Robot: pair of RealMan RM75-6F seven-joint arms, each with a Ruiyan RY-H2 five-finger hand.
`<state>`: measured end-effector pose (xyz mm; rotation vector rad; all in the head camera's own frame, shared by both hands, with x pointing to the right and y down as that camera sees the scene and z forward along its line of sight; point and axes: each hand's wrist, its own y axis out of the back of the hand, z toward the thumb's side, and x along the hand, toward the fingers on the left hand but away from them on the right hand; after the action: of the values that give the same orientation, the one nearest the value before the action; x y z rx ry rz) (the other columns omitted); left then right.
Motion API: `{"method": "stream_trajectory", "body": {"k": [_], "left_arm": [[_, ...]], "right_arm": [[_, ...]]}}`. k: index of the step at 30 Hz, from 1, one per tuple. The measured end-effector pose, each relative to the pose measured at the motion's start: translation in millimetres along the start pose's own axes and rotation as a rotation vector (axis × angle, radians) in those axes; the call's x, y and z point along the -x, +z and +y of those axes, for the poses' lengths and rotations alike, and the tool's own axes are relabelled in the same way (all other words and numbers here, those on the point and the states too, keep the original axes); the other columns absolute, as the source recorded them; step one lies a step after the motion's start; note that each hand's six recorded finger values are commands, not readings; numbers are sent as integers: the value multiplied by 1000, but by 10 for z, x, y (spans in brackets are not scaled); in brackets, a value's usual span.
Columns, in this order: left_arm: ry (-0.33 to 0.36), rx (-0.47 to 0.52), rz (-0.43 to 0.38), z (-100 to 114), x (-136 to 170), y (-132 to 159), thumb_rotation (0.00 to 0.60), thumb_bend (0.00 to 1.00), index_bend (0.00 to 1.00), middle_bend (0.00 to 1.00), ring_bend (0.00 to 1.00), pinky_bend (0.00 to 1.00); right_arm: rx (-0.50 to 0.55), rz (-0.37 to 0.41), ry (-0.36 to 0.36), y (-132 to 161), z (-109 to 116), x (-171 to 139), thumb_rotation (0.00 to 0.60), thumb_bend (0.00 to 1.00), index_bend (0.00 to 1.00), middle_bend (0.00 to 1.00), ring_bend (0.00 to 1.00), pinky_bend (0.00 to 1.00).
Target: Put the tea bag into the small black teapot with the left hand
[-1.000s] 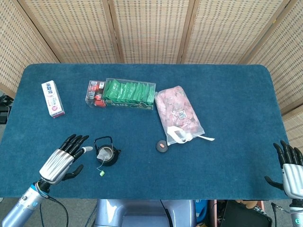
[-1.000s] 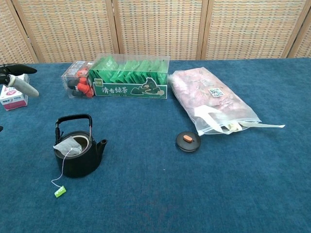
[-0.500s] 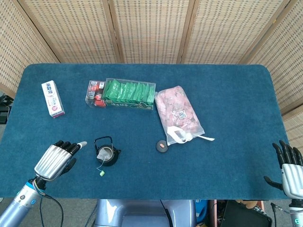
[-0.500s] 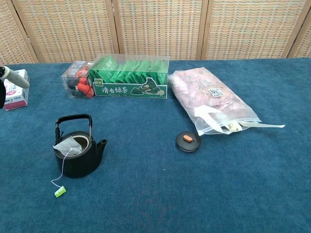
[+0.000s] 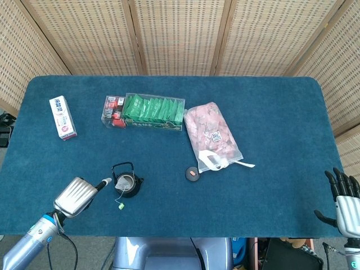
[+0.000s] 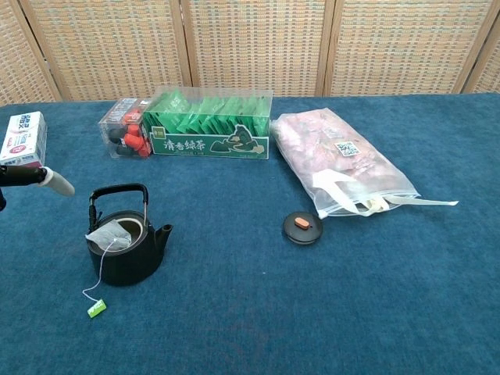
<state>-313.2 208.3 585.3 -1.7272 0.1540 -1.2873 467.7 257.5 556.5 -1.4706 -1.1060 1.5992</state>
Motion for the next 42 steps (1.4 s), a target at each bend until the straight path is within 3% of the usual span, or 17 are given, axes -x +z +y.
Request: {"method": "stream_trajectory", "body": {"k": [9,18,42], "left_arm": [[-80,37,-54,-29,-153,138,600,944,150,837,787,685],[-134,60,-53,-150,-267,169,600,946,150,837,787,685],[-221,82,-48,-337,-540,231,600,948,150,837,787,685]], "right_arm": [[2,-8,0,-28,-5,-9,600,55,29,76,0,0],[2,-15,5,-50,-18,-17,600,55,29,76,0,0],[3,-28,11,-73,-35,-30,600,55,29,76,0,0]]}}
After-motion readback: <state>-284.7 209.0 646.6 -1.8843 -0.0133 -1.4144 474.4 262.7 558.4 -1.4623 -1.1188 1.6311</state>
